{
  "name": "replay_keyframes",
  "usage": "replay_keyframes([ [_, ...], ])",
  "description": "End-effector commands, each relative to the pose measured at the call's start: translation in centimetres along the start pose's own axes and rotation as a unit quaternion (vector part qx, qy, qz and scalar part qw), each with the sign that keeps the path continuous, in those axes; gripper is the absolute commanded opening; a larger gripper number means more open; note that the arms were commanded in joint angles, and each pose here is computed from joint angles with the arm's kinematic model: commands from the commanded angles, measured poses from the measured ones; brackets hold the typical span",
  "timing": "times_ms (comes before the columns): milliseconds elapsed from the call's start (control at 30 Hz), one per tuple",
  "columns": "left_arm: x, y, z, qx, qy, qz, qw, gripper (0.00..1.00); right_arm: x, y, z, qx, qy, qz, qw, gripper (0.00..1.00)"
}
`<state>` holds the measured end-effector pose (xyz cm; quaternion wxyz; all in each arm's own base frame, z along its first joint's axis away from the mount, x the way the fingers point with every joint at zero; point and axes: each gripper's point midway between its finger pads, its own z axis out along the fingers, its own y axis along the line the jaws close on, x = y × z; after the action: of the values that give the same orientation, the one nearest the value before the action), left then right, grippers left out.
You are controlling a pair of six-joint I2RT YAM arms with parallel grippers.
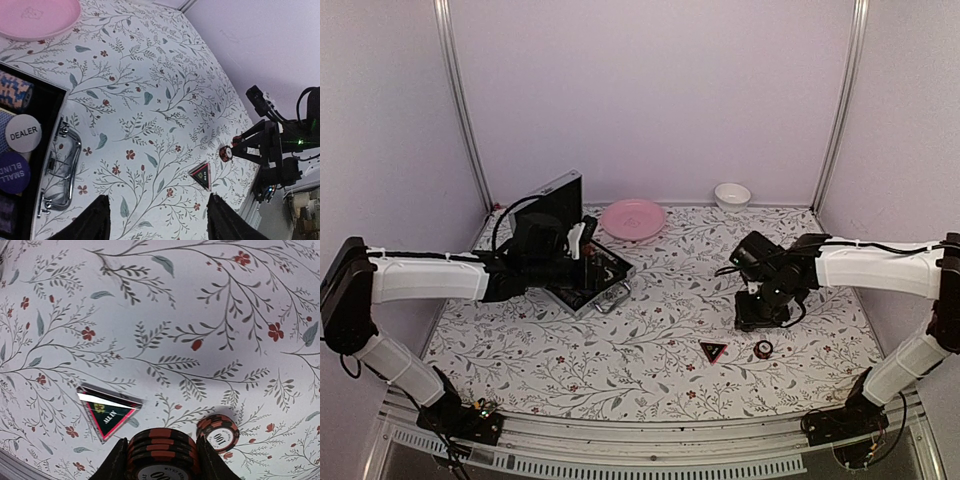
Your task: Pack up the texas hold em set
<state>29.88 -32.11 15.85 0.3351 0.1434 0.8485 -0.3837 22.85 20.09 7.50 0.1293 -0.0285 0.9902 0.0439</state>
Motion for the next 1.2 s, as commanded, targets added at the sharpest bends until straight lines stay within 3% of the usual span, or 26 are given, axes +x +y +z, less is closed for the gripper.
replay_keyframes([
  [0, 0.9, -3.3, -0.1, 0.101, 0.015, -0.089, 0.991, 0.65, -1.8, 5.3, -0.4, -0.057, -0.026, -0.068, 0.996, 0.26],
  [200, 3.7, -4.4, 0.5, 0.177, 0.059, -0.181, 0.966, 0.61, -1.9, 12.2, 0.1, -0.103, -0.034, -0.156, 0.982, 0.25],
  [467, 7.5, -5.3, 2.2, 0.201, 0.136, -0.224, 0.944, 0.57, -0.2, 18.9, -0.6, -0.160, -0.040, -0.244, 0.956, 0.25],
  [800, 10.5, -7.3, 3.3, 0.248, 0.193, -0.254, 0.915, 0.50, 0.7, 20.0, -1.2, -0.184, -0.037, -0.257, 0.948, 0.25],
  [1167, 11.0, -8.1, 3.5, 0.265, 0.202, -0.256, 0.908, 0.50, 0.7, 20.4, -1.3, -0.190, -0.037, -0.260, 0.946, 0.25],
])
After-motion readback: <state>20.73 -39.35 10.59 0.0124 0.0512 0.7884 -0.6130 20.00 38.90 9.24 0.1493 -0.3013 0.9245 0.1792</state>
